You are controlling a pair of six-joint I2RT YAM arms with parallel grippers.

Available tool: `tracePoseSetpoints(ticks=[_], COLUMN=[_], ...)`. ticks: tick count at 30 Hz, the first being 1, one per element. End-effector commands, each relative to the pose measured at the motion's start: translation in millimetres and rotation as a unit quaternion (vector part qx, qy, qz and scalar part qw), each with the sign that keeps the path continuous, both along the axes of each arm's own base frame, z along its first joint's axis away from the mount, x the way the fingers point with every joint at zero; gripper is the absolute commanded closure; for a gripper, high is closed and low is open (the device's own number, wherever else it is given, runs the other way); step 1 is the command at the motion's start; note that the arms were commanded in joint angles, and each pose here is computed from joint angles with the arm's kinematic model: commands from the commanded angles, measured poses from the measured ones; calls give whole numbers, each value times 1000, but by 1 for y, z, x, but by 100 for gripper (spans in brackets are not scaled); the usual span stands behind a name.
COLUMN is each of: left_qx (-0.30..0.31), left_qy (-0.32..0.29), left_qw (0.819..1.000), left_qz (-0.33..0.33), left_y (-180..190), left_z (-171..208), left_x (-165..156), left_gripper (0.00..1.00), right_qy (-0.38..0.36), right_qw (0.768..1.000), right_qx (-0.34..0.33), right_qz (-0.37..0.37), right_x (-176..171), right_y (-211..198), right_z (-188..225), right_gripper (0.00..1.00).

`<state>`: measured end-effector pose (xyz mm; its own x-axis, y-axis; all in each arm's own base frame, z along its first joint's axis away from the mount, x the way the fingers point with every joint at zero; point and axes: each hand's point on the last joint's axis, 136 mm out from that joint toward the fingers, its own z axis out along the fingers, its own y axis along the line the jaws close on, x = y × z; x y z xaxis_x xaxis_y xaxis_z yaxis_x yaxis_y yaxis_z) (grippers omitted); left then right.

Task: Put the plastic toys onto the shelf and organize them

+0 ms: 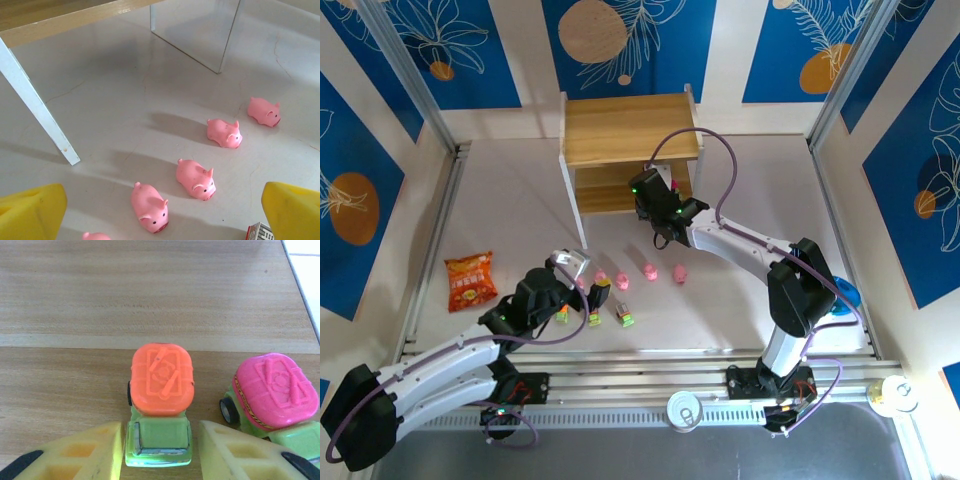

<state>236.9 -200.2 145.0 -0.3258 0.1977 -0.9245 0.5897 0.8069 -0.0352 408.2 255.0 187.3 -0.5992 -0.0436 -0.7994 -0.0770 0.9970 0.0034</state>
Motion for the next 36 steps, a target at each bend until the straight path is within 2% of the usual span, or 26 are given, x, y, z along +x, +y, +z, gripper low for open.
tracePoseSetpoints(ticks=[1, 21, 28, 36], left_qx=[-6, 5, 23, 33], left_qy=[-8, -13, -10, 0], left_qw=[1000, 999, 997, 996], left_qz=[6, 34, 75, 86], left_y=[0, 10, 23, 28], left_z=[7, 6, 2, -3], left_x=[3, 8, 15, 17], left_gripper=[0, 0, 0, 0], right_qy=[-16, -32, -16, -4], right_qw=[1000, 999, 1000, 1000], right_qx=[-5, 10, 21, 13], right_qz=[-5, -5, -2, 13], right_x=[3, -41, -79, -133], right_y=[-1, -9, -14, -7], right_z=[8, 25, 16, 5], right_gripper=[57, 51, 51, 50])
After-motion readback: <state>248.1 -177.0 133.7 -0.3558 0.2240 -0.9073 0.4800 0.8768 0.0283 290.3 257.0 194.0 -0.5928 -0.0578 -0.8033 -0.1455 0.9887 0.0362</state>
